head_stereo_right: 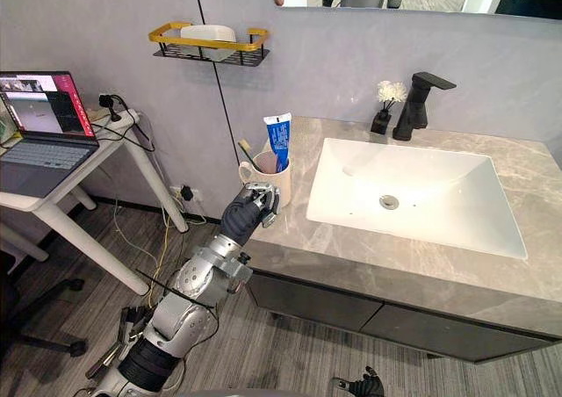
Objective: Organize washtable
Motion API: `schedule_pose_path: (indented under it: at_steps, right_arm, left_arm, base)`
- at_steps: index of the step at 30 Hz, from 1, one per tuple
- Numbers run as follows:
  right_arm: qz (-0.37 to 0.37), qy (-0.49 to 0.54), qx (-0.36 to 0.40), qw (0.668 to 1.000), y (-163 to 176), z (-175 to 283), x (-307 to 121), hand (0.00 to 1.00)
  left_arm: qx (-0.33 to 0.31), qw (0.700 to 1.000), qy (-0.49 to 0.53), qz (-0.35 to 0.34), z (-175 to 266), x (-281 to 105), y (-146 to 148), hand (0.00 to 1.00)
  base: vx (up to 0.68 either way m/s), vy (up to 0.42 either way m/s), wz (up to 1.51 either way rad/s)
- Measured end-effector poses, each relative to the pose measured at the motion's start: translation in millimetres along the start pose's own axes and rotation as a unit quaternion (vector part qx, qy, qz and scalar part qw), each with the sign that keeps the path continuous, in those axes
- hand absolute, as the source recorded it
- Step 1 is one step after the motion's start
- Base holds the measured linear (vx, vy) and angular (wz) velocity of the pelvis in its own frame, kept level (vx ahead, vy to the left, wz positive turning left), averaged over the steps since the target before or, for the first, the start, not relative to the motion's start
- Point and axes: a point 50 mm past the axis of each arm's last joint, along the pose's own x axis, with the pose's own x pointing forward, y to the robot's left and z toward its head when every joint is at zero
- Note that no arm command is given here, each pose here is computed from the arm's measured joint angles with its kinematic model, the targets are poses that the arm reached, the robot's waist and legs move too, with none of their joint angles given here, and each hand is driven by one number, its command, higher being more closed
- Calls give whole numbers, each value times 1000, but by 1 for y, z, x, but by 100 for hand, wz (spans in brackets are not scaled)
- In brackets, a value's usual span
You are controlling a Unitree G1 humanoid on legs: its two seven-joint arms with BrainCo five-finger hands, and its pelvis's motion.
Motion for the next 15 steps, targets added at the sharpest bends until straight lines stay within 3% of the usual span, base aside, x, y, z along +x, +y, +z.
schedule_pose_path:
  at_steps: [10, 15]
  right_arm:
    - [18, -29, -42, 999, 6, 12, 1, 0]
    - [24, -37, -55, 998, 8, 16, 1, 0]
  left_arm:
    - [67, 990, 76, 99, -29, -17, 43, 100]
    - [84, 985, 86, 121, -32, -19, 51, 100]
  base:
    - [-17, -35, -21]
    - [37, -7, -5]
